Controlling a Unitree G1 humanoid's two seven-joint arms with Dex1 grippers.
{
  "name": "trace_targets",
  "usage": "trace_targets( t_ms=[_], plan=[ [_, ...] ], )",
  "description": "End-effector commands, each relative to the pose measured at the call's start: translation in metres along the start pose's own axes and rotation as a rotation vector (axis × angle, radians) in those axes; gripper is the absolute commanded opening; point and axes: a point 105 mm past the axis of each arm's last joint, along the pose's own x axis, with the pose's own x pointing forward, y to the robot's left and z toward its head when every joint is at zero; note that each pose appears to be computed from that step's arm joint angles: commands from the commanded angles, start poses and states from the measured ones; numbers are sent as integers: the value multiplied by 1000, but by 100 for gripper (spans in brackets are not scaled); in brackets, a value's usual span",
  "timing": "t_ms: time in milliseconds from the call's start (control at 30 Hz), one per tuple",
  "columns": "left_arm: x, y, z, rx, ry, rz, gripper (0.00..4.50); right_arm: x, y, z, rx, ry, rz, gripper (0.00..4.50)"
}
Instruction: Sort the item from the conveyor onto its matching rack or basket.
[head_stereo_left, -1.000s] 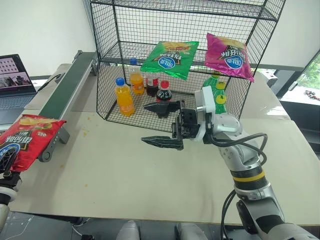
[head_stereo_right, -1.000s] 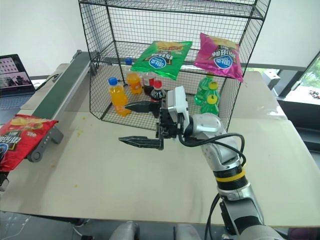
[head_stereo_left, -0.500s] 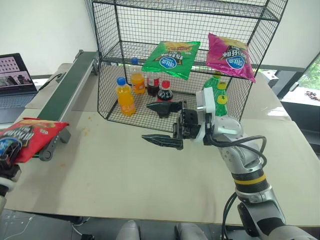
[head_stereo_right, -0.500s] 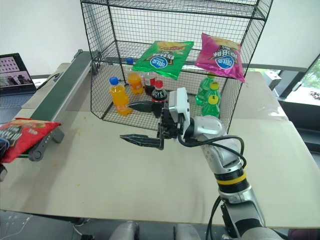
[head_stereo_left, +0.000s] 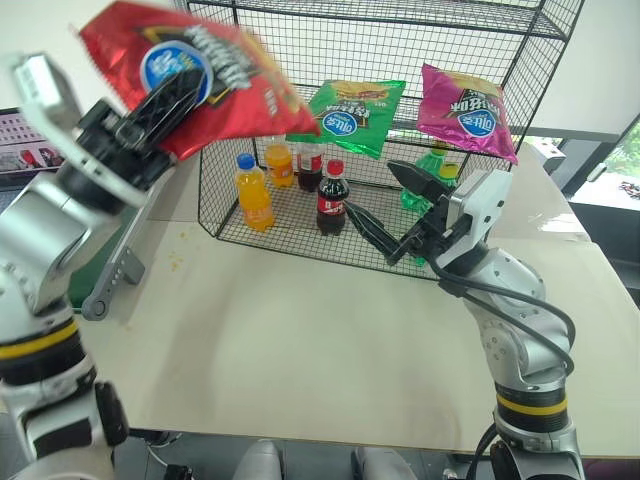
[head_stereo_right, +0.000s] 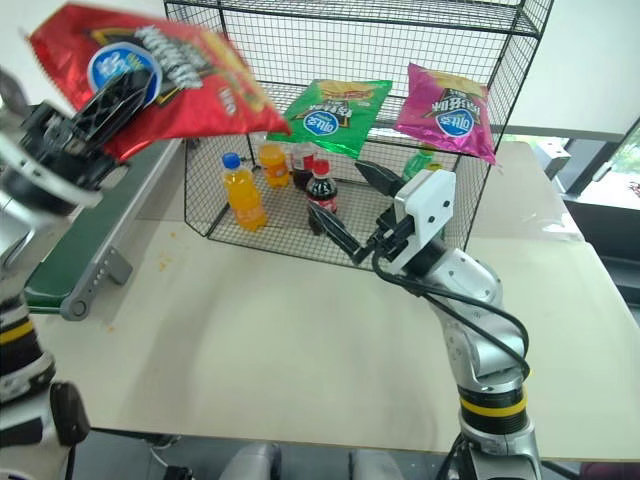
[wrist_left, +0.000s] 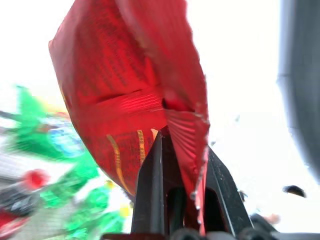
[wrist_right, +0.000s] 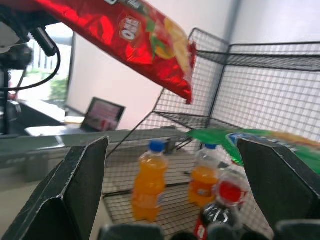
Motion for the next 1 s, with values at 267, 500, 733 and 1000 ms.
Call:
trace_targets(
  t_ms=[267, 500, 733, 1000],
  plan=[
    [39, 102, 9, -164, -150, 128, 10, -11, -6, 21, -74, -25, -154, 450],
    [39, 139, 2, -307, -278, 237, 10, -10, -6, 25, -81, -27, -163, 450],
    [45, 152, 2, -351, -384, 342, 10, -4, -4, 26, -84, -33, -147, 450],
    [75, 155, -3, -345, -474, 387, 10, 4, -4, 26, -98, -45, -201, 450]
  ],
)
